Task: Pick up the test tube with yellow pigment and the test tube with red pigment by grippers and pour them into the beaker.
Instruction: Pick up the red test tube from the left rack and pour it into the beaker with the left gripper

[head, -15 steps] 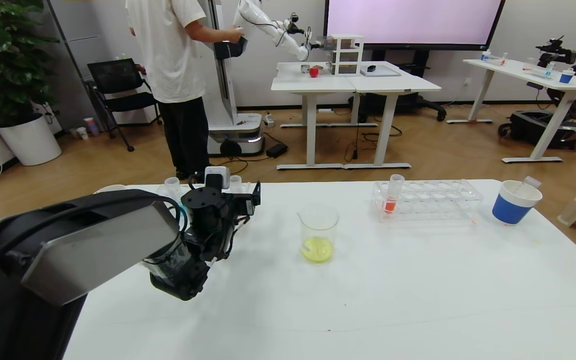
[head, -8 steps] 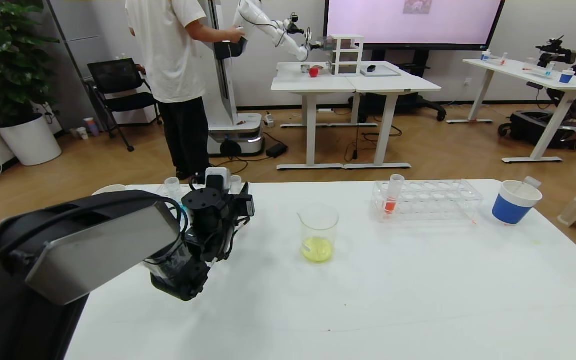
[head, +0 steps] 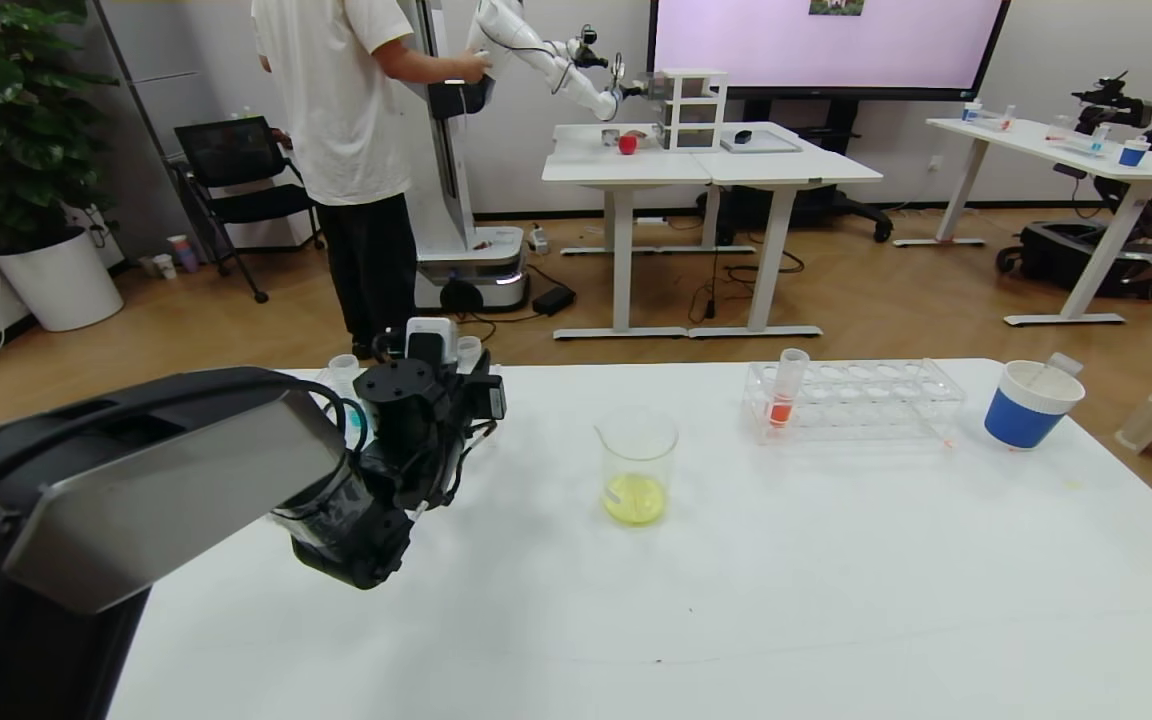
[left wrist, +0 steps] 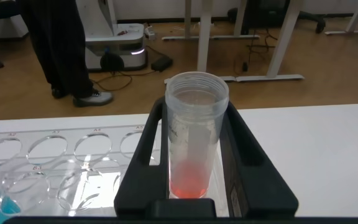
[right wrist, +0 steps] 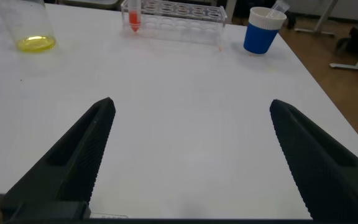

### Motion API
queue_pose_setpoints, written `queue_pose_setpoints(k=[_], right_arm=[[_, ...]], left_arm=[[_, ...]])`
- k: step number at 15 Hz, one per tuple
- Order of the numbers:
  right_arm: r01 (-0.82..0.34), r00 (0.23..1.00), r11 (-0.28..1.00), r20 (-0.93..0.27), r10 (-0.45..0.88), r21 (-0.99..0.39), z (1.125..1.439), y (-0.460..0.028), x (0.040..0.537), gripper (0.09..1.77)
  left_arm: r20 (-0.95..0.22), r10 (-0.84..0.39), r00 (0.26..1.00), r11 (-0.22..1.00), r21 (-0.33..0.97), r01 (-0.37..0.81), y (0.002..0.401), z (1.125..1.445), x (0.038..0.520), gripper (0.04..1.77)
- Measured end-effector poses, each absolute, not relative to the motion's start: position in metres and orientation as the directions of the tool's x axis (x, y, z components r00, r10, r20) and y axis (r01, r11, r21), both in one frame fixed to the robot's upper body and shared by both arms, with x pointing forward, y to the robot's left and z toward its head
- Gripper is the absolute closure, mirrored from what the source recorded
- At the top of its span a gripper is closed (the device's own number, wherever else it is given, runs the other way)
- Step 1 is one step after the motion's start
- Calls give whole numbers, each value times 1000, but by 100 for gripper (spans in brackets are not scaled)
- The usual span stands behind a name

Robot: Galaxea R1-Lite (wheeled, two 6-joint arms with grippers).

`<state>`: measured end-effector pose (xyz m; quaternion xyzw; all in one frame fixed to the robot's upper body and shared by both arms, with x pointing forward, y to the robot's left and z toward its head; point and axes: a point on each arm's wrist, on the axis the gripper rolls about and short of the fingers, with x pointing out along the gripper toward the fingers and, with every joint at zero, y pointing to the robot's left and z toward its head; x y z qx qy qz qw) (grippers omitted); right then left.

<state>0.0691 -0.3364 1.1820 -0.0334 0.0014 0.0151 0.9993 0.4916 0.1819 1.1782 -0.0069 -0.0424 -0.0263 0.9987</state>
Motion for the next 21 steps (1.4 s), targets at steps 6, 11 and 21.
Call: queue_pose_setpoints(k=[6, 11, 21], right_arm=[[-30, 1000, 997, -4, 30, -67, 1182, -336, 69, 12], [-30, 1000, 997, -4, 30, -67, 1182, -336, 69, 12], [-30, 1000, 997, -4, 30, -67, 1182, -336, 69, 12]], left_arm=[[101, -108, 989, 994, -8, 109, 188, 1239, 483, 131], [172, -249, 953, 968, 7, 252, 186, 1266, 474, 131], [179, -758, 627, 612, 525, 591, 155, 1263, 465, 131]])
